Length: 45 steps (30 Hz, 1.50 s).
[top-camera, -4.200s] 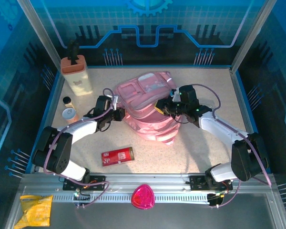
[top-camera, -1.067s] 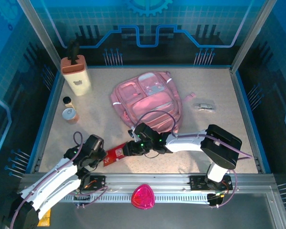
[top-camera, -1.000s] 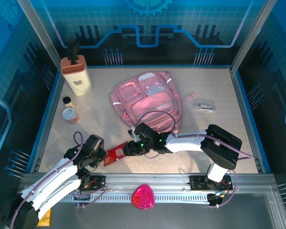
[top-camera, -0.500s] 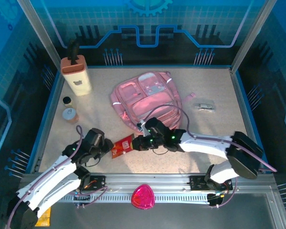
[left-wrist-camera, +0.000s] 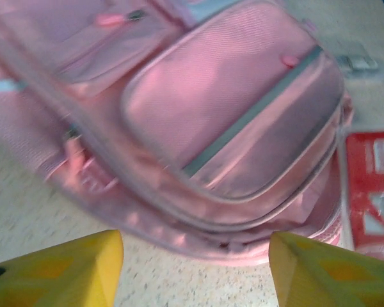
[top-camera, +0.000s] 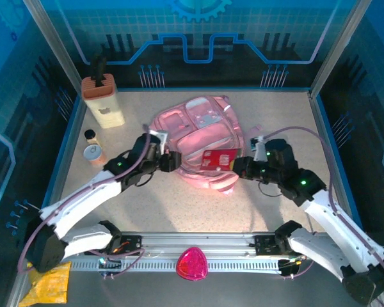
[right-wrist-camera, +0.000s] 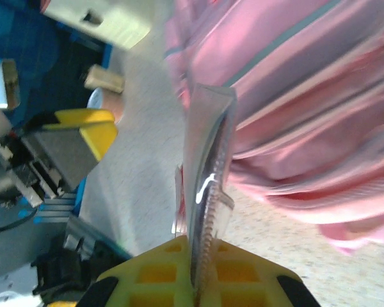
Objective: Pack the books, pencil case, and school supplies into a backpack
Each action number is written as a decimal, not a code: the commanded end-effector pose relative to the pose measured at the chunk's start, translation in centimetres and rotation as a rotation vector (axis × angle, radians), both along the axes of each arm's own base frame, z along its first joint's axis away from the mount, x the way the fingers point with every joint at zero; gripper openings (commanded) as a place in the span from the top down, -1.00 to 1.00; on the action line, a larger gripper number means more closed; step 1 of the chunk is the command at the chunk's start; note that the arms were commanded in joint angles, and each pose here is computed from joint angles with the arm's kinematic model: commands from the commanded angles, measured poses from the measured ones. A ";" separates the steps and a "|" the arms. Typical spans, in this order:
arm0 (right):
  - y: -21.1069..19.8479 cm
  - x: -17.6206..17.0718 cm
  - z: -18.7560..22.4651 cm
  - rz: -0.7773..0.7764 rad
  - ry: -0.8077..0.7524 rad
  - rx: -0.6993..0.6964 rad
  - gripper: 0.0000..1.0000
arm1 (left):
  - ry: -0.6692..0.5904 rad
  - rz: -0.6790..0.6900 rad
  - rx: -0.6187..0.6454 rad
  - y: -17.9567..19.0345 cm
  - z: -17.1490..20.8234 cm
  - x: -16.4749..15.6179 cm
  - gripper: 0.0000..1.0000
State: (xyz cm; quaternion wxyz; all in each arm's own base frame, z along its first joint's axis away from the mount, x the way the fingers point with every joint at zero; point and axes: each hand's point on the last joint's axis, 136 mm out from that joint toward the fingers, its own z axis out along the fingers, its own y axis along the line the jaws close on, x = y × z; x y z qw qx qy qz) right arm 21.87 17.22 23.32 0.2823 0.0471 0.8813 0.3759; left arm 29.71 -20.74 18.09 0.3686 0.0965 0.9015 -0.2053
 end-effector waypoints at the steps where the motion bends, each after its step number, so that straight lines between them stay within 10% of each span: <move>1: -3.2 -0.8 0.2 -0.052 0.039 -0.055 0.97 | -0.182 -0.304 0.105 -5.2 1.3 0.8 -0.31; 16: -7.2 1.2 -1.8 -0.184 0.089 -0.023 0.99 | -0.241 -0.393 0.436 -12.0 -6.4 5.8 -0.53; 30: -9.2 0.2 -2.8 -0.227 0.117 -0.076 1.00 | -0.285 -0.284 0.479 -10.8 -3.9 9.6 0.90; 45: -6.5 0.1 -3.4 -0.126 0.173 0.055 0.97 | -0.381 -0.189 0.403 -8.9 6.6 10.2 1.00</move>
